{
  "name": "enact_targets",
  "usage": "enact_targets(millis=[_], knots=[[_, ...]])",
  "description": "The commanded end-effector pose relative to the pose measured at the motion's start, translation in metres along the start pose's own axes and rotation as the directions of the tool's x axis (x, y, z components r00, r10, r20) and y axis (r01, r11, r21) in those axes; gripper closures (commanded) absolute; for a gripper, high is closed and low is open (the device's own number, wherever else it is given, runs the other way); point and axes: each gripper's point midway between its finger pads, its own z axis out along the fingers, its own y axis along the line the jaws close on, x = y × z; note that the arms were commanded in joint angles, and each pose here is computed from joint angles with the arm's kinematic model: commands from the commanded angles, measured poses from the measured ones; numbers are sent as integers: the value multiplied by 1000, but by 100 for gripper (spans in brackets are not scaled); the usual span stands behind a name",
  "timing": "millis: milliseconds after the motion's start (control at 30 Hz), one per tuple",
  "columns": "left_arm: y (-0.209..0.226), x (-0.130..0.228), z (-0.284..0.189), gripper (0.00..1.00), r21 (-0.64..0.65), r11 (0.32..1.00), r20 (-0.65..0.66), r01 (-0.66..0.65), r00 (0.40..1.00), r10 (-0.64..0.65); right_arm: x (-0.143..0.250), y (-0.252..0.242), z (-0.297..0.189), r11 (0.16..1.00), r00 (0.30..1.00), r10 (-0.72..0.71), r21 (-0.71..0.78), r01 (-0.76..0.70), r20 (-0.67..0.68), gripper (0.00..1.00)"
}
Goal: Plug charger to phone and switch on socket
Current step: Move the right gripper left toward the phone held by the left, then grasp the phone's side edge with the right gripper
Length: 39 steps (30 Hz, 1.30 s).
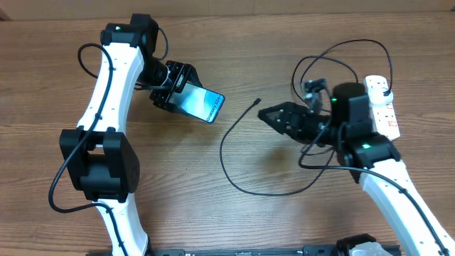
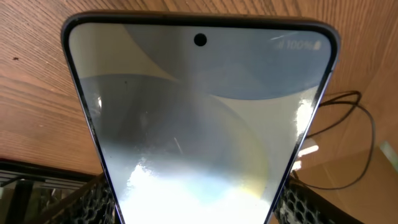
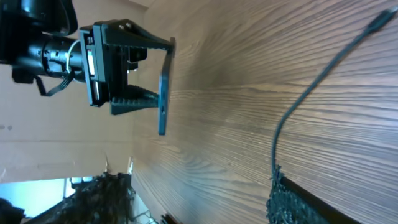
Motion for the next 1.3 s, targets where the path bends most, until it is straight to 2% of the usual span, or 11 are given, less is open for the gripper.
enact_targets(millis=[0,233,533,800,1267], knots=[[-7,14,-2,58,12,1000,1,-3,1000,3,-9,5,13,994,993,89,52,-93,73,27],[-12,31,1,59,26,1000,-70,0,998,2,-3,18,38,990,984,97,86,-111,151,31],[-14,50,9,60,16,999,-105,-31,994,33,-5,22,55,986,973,131,73,-147,190,41],[-15,56,10,59,20,999,-128,-38,991,40,-5,20,77,989,976,124,60,-137,180,49],[-14,62,14,58,11,999,-133,-52,990,53,-6,18,97,992,979,111,35,-119,171,70]])
